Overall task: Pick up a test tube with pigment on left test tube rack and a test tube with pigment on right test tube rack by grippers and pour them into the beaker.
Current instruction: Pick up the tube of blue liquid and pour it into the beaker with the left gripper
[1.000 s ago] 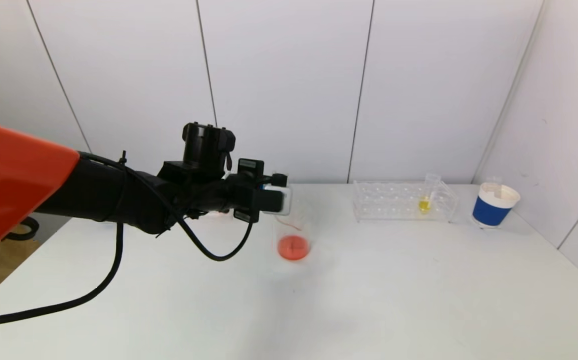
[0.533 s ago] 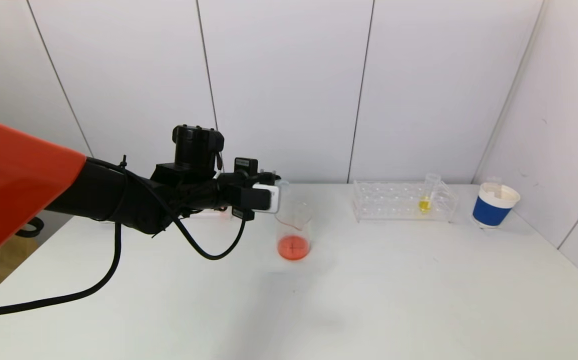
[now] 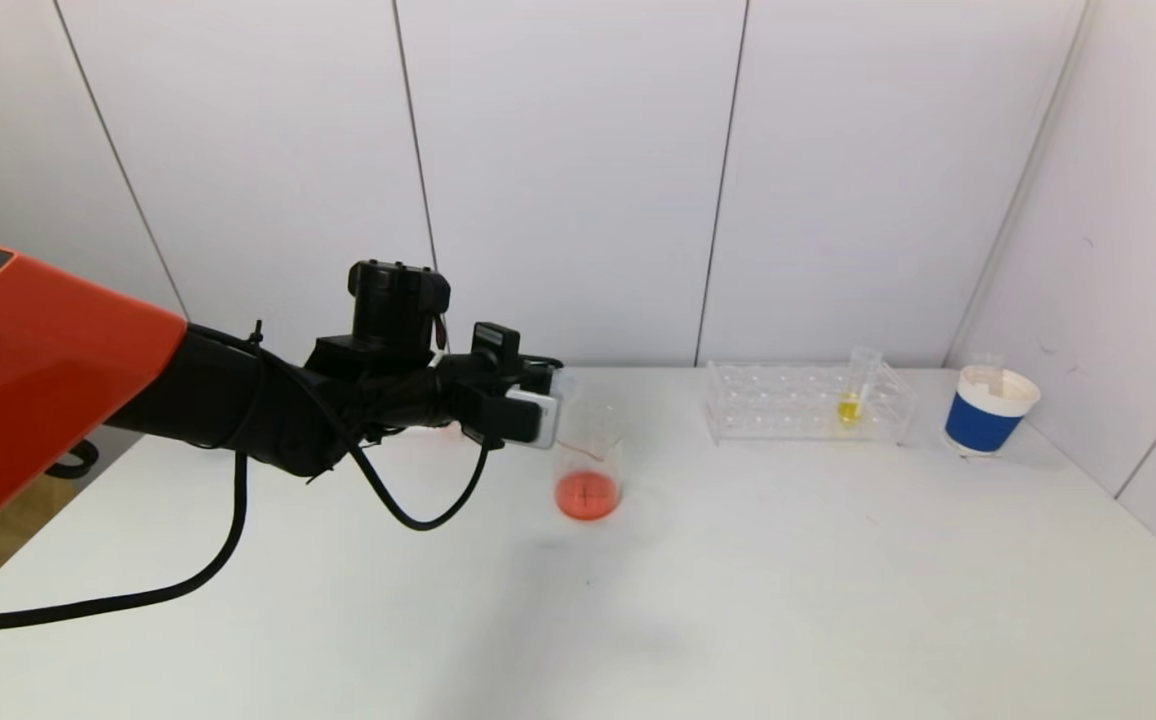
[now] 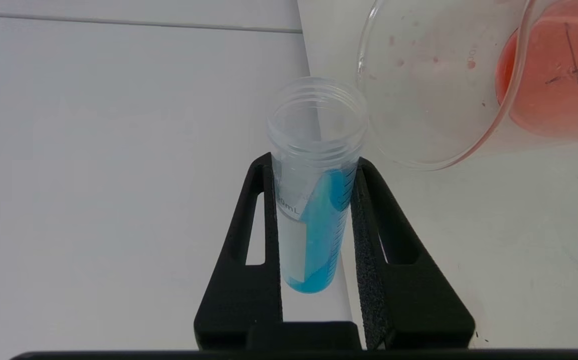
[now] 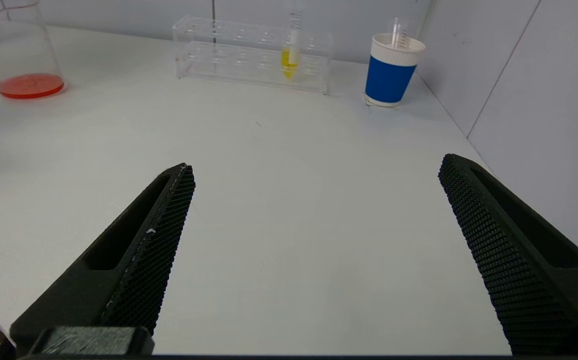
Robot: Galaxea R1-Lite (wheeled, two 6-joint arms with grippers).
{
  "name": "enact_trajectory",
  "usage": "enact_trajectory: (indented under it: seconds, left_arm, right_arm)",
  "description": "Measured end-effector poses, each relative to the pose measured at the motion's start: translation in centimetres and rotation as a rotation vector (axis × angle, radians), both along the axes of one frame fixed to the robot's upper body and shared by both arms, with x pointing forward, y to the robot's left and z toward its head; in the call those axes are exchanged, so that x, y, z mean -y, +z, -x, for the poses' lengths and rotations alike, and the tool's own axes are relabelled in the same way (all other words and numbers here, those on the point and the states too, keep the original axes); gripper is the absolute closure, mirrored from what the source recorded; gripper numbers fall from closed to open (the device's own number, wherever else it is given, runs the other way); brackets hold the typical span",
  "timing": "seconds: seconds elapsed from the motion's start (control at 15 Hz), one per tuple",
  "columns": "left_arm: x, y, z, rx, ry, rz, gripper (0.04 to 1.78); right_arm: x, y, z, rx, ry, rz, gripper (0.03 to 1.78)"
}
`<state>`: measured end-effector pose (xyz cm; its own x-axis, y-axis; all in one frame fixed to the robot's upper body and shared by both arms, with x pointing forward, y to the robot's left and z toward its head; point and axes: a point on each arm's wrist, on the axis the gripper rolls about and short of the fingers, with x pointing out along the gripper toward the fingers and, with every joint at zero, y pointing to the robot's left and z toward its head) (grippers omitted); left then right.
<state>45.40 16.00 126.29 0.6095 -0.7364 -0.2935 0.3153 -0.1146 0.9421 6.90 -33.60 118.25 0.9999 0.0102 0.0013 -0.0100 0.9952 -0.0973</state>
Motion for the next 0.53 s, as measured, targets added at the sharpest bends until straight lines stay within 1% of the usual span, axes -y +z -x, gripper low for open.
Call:
enact_trajectory:
  seconds: [0.2,0.53]
  left_arm:
    - [0.04,-0.01,0.02,0.025,-0.024,0.003,1.38]
    - [0.04,-0.03,0.13,0.03,-0.046,0.006,1.38]
  right_arm:
    - [0.0,0.0,0.0,0.0,0.0,0.0,0.04]
    - [0.0,0.0,0.0,0.0,0.0,0.0,0.04]
